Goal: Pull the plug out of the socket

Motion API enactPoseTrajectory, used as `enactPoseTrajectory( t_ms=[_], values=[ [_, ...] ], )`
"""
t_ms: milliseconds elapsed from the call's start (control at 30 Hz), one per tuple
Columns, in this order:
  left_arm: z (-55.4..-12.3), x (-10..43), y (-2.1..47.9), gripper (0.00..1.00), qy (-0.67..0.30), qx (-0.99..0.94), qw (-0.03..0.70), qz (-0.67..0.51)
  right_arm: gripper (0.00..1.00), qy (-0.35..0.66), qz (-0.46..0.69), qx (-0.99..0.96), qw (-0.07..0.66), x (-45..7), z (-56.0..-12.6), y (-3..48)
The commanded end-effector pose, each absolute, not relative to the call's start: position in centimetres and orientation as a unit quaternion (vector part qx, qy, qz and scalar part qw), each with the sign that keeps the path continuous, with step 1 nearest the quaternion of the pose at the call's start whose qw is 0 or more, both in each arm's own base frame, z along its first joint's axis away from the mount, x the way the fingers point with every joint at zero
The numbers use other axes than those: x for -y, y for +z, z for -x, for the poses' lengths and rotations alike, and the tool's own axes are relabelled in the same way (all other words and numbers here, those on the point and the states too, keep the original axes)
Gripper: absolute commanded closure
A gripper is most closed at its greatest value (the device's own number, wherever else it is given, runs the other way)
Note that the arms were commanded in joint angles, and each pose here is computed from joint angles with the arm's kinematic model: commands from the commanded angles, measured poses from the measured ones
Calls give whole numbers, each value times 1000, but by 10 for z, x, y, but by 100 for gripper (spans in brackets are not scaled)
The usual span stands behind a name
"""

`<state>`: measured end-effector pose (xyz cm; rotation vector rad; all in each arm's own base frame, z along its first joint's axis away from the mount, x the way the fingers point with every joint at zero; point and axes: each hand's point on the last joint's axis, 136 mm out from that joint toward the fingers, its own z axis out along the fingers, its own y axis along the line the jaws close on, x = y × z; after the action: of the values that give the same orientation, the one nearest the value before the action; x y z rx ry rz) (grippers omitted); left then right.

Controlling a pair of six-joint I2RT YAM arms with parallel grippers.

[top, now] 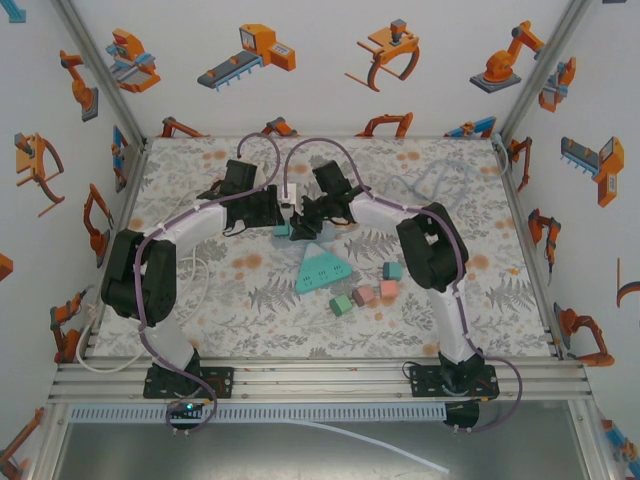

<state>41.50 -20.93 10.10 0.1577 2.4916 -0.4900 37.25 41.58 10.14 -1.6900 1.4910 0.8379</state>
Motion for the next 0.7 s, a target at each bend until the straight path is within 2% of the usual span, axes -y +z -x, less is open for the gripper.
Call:
enactPoseTrajectory(
  t_ms=[0,133,300,433,600,667],
  values=[
    [-339,173,1,51,-86,-987,112,-76,100,268,687,-434,517,-428,-380,253],
    [-339,174,-2,51,-87,-987,108,-76,100,323,659,-430,525,-427,-374,277],
    [-340,176,4,51,-94,-986,114,-74,100,294,657,-441,536,-418,-380,276],
    [-341,182,20,50,-119,-982,127,-70,100,295,606,-469,570,-393,-382,314],
    [-352,196,52,38,-159,-972,160,-67,100,292,537,-547,572,-356,-371,330],
    [-359,200,66,30,-171,-968,173,-67,100,291,488,-596,568,-338,-366,334]
  ],
)
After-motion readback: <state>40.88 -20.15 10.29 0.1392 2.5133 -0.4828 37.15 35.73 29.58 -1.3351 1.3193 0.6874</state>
